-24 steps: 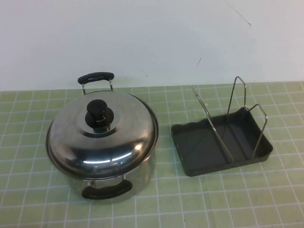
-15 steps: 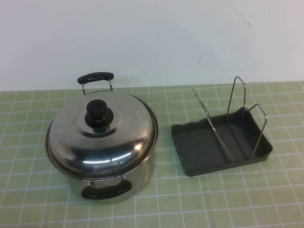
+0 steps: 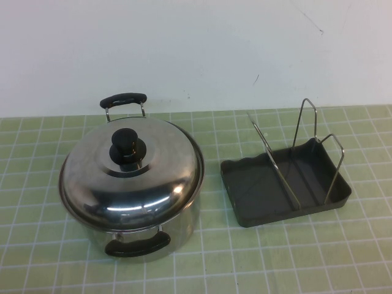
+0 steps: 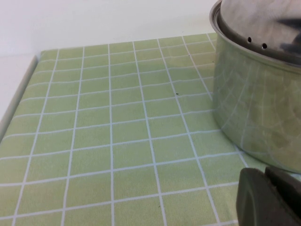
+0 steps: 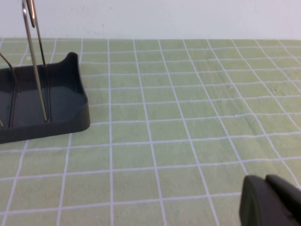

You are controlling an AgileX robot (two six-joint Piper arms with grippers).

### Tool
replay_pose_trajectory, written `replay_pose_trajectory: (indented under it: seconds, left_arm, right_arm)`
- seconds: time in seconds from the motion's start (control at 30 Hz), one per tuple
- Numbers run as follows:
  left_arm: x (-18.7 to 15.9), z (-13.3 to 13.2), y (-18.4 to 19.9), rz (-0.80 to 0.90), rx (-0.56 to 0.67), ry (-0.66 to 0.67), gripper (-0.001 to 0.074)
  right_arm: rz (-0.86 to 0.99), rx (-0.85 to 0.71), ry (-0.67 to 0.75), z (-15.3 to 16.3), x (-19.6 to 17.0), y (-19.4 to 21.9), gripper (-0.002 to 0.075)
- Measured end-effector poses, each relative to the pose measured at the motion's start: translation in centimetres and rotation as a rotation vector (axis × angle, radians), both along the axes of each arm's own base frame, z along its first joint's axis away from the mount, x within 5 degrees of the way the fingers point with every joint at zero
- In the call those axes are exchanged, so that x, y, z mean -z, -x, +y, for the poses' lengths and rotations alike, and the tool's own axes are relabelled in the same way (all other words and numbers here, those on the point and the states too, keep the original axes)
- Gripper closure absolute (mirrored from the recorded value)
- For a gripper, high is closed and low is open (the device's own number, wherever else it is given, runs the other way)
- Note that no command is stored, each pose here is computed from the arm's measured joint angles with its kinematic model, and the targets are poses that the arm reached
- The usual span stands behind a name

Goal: Put pot lid on rack

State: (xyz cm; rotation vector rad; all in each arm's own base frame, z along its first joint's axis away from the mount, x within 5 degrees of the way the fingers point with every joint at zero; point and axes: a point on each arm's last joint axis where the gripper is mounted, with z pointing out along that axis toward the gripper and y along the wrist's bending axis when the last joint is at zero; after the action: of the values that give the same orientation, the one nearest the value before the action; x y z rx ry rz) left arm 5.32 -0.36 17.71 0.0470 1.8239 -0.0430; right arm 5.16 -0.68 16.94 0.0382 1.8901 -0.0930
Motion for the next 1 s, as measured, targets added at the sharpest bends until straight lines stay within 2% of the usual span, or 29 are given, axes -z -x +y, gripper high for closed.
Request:
replay_pose_trajectory:
  seconds: [0.3, 0.4, 0.43, 0.47, 0.53, 0.6, 0.67, 0.73, 0.83, 1.0]
  left_arm:
    - [0.0, 0.0, 0.0, 0.000, 0.001, -0.003, 0.0738]
    - [-0.1, -0.1, 0.0, -0.003, 0.003, 0.041, 0.0738]
    - [-0.1, -0.3, 0.0, -0.008, 0.004, 0.103, 0.0738]
    - [-0.3, -0.5, 0.0, -0.015, 0.001, 0.222, 0.0738]
    - [-0.7, -1.0, -0.1, -0.022, -0.013, 0.559, 0.0738]
    - [-1.5, -1.2, -0.1, -0.044, -0.037, 0.962, 0.0738]
    - [-2.2, -0.9, -0.2, -0.092, -0.065, 1.203, 0.0738]
    - [-2.7, -0.4, -0.3, -0.167, -0.098, 1.274, 0.0738]
    - [-3.0, 0.3, -0.3, -0.248, -0.129, 1.231, 0.0738]
    - [-3.0, 0.1, -0.3, -0.238, -0.116, 1.182, 0.0738]
  right_arm:
    - [0.000, 0.000, 0.000, 0.0, 0.0, 0.0, 0.0727]
    - [0.000, 0.000, 0.000, 0.0, 0.0, 0.0, 0.0727]
    - [0.000, 0.000, 0.000, 0.0, 0.0, 0.0, 0.0727]
    - [0.000, 0.000, 0.000, 0.0, 0.0, 0.0, 0.0727]
    - [0.000, 0.000, 0.000, 0.0, 0.0, 0.0, 0.0727]
    - [0.000, 0.000, 0.000, 0.0, 0.0, 0.0, 0.0727]
    - [0.000, 0.000, 0.000, 0.0, 0.0, 0.0, 0.0727]
    - [0.000, 0.000, 0.000, 0.0, 0.0, 0.0, 0.0727]
    - [0.000, 0.000, 0.000, 0.0, 0.0, 0.0, 0.0727]
    - [0.000, 0.000, 0.000, 0.0, 0.0, 0.0, 0.0727]
